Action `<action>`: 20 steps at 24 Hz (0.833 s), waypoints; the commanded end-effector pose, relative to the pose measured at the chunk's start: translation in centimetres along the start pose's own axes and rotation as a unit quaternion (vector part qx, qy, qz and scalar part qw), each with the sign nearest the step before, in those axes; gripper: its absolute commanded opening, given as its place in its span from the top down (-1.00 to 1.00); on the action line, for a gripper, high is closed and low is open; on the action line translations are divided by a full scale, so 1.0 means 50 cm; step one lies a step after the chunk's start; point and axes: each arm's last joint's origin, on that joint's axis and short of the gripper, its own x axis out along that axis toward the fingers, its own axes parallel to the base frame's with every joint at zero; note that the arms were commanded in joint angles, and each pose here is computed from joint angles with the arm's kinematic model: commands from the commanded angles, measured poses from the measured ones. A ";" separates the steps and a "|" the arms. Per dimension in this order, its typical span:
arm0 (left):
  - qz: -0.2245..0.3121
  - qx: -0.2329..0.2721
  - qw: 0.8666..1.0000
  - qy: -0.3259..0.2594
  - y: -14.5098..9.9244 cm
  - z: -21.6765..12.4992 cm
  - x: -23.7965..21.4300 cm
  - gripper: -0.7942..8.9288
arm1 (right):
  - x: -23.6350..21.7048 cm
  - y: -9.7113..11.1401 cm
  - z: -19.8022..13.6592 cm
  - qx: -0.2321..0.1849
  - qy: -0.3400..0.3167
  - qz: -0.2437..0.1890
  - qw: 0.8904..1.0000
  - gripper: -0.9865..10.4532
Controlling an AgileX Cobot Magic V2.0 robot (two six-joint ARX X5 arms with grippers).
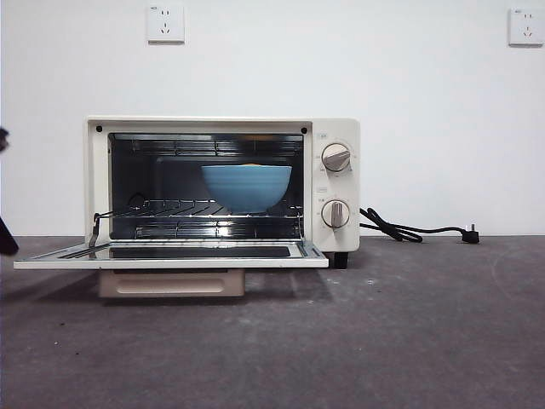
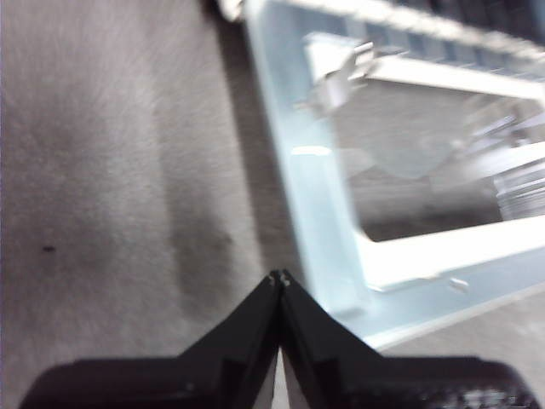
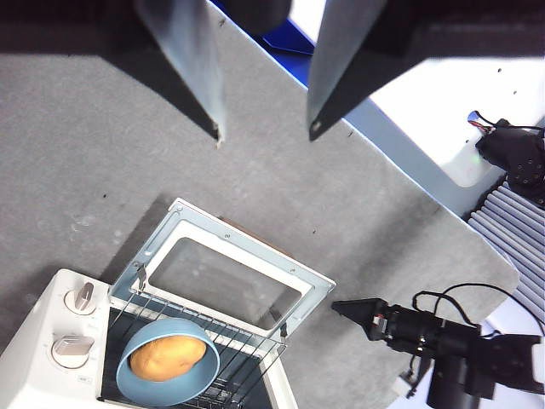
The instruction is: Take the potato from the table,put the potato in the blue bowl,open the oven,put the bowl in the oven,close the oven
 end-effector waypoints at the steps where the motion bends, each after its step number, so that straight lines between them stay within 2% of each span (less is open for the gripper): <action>1: -0.002 -0.003 1.000 0.010 0.016 -0.010 0.023 0.85 | 0.001 0.000 0.000 0.005 0.002 0.001 1.000 0.55; 4: -0.004 -0.006 1.000 0.016 0.026 -0.013 0.038 0.86 | 0.004 0.000 0.001 0.007 0.004 0.001 1.000 0.55; 9: -0.044 -0.011 0.999 0.020 0.033 -0.018 0.061 0.86 | 0.005 -0.001 0.002 0.007 0.005 0.001 1.000 0.55; 15: -0.060 -0.007 0.998 0.023 0.026 -0.019 0.066 0.86 | 0.009 -0.002 0.004 0.008 0.007 -0.001 1.000 0.55; 20: -0.099 -0.008 0.995 0.024 0.022 -0.019 0.066 0.86 | 0.009 -0.002 0.004 0.008 0.007 -0.001 1.000 0.55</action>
